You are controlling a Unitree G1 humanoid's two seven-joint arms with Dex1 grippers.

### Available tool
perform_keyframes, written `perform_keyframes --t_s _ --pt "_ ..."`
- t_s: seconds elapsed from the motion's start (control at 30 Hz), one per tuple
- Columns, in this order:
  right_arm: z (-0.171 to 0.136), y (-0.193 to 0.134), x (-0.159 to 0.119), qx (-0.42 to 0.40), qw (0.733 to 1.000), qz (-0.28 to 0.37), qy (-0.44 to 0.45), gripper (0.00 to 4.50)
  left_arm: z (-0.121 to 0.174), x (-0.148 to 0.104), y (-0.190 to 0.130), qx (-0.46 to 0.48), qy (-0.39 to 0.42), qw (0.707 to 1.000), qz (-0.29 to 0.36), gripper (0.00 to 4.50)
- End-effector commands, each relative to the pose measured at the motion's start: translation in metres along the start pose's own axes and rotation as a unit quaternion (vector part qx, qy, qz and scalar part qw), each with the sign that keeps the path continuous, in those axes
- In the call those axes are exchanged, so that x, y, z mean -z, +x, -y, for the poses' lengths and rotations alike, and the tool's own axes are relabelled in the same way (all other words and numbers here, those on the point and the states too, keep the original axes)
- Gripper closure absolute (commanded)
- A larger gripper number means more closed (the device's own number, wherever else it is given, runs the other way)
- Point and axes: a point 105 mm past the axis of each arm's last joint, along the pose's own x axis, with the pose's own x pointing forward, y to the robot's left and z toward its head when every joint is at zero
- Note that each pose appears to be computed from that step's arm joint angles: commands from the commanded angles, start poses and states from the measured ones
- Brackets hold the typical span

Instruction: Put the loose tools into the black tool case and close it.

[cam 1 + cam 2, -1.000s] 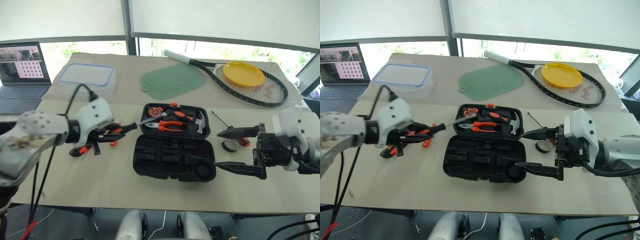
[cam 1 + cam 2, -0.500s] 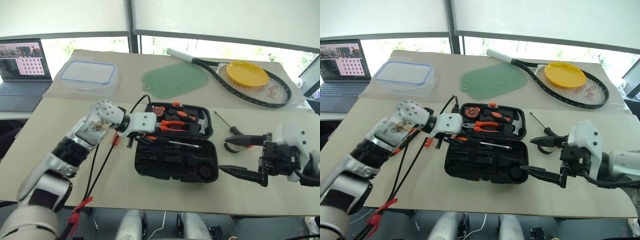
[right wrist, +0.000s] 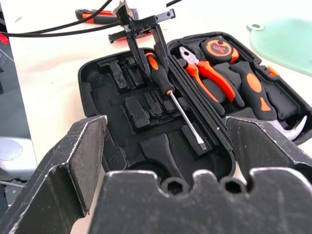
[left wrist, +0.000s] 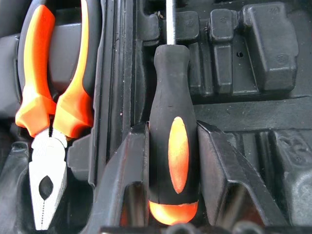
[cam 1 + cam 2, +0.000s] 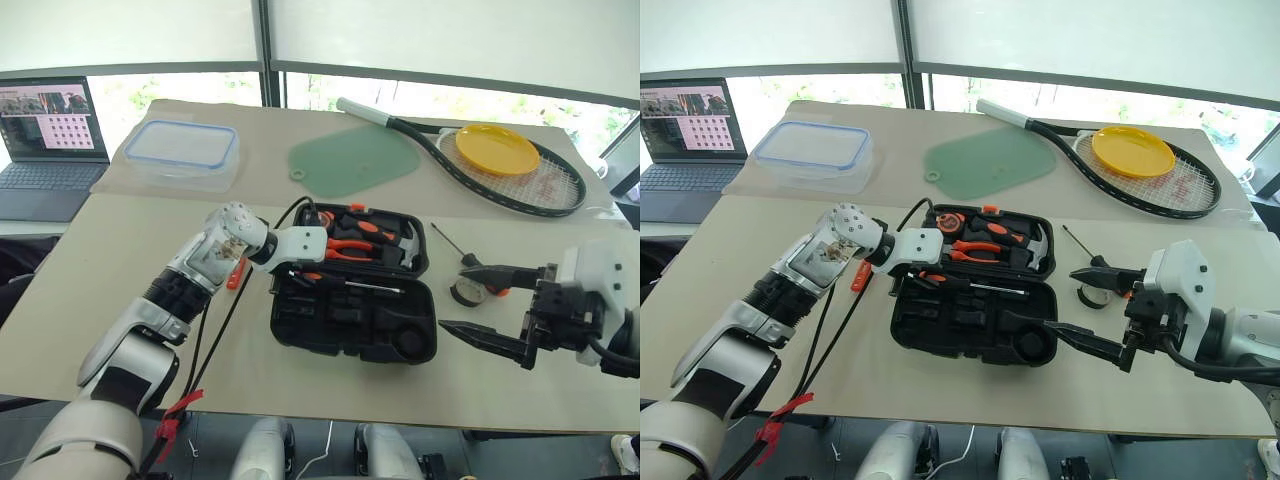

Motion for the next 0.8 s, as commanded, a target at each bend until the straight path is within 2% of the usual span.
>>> perform_keyframes --t_s 0.03,0.13,0.23,0.33,0.4,0.8 --pt "-0.001 -0.003 -0.009 0.004 1.0 0.012 -0.015 0.0 -0.017 -0.032 -0.024 -0.038 0.024 0.998 0.037 1.77" --pt "0.001 -0.002 -0.008 0.004 1.0 0.011 -0.014 0.0 -0.019 -0.041 -0.03 -0.039 0.021 0.998 0.051 1.77" --pt "0.002 -0.002 -0.006 0.003 1.0 0.008 -0.014 0.0 -0.02 -0.045 -0.032 -0.041 0.027 0.997 0.055 2.47" --pt "0.006 -0.002 -0.004 0.01 1.0 0.004 -0.016 0.0 -0.022 -0.039 -0.029 -0.038 0.033 0.998 0.047 3.74" --pt "0.009 -0.002 -0.003 0.017 1.0 0.005 -0.017 0.0 -0.022 -0.032 -0.026 -0.034 0.041 0.998 0.035 4.37" --pt "0.008 -0.005 0.0 0.027 1.0 0.005 -0.007 0.0 -0.01 -0.018 0.006 0.009 0.062 0.998 -0.001 4.44"
